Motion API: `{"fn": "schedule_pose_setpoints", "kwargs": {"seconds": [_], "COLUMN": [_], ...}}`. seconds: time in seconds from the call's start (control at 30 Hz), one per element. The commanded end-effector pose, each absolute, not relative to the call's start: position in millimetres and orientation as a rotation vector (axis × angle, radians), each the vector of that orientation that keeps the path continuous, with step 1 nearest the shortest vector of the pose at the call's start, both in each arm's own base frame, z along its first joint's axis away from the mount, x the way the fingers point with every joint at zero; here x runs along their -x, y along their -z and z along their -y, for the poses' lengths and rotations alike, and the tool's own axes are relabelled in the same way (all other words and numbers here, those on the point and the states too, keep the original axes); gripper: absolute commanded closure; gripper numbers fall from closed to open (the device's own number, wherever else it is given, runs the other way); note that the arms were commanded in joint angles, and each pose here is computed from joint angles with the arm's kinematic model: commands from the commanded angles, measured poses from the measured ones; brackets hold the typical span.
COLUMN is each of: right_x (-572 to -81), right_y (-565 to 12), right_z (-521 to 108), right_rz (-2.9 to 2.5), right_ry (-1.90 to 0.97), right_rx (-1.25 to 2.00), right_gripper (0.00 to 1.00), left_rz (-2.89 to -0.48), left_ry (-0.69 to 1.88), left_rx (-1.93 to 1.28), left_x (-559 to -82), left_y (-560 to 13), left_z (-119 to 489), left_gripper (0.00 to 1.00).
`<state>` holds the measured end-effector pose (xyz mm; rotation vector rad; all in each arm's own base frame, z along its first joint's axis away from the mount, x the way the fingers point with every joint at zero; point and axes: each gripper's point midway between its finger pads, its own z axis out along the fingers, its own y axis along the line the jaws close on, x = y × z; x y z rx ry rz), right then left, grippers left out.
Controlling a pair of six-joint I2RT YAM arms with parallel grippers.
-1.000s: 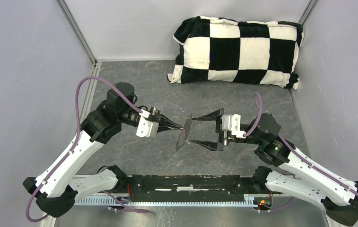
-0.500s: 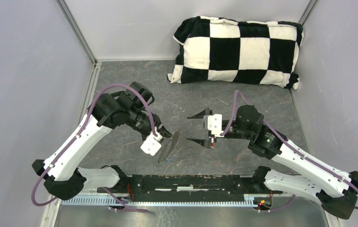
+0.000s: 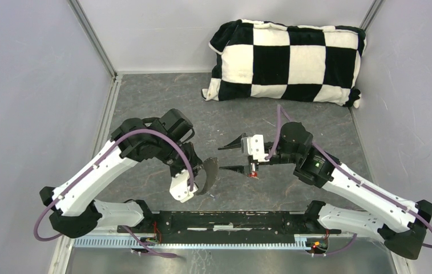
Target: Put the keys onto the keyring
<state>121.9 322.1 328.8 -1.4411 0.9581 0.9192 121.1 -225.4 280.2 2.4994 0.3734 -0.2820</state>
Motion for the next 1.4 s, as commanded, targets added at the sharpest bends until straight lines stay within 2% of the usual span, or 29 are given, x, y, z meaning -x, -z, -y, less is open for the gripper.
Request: {"fn": "schedule_pose_setpoints", "kwargs": {"seconds": [0.0,0.17,0.43,0.77,1.03,1.37], "right_x": [-125,-135,-152,-154,-164,-169], "right_y": [-341,-332,-319,-310,-296,-308], "right_z": [-332,-339,-348,-360,-368,-365], "right_rz": [-0.967,-1.016,-1.076,-1.077,-1.130,-1.118], "right_ry": [-0.975,-0.956,-0.852,-0.816,-0.760,-0.749], "right_rx": [1.369,1.284,1.191,1.188,1.207,1.144], "right_gripper": [0.43,0.46,0.44,0.45,0.60,0.84], "left_rz": [-0.375,-0.516,-0.734,-0.863,-0.880,-0.879], "left_ry": [0.086,0.078,0.132,0.188,0.198,0.232], "left_rx": [-2.594,-2.578,-2.488,-2.413,-2.385,-2.376], "left_x": [-145,-153,-158,-158,-158,-153], "left_y": [-274,-276,-283,-291,-296,-297], "left_z": [217,221,233,240,242,244], "left_gripper": [0.98,0.98,0.98,0.98,0.98,0.98]}}
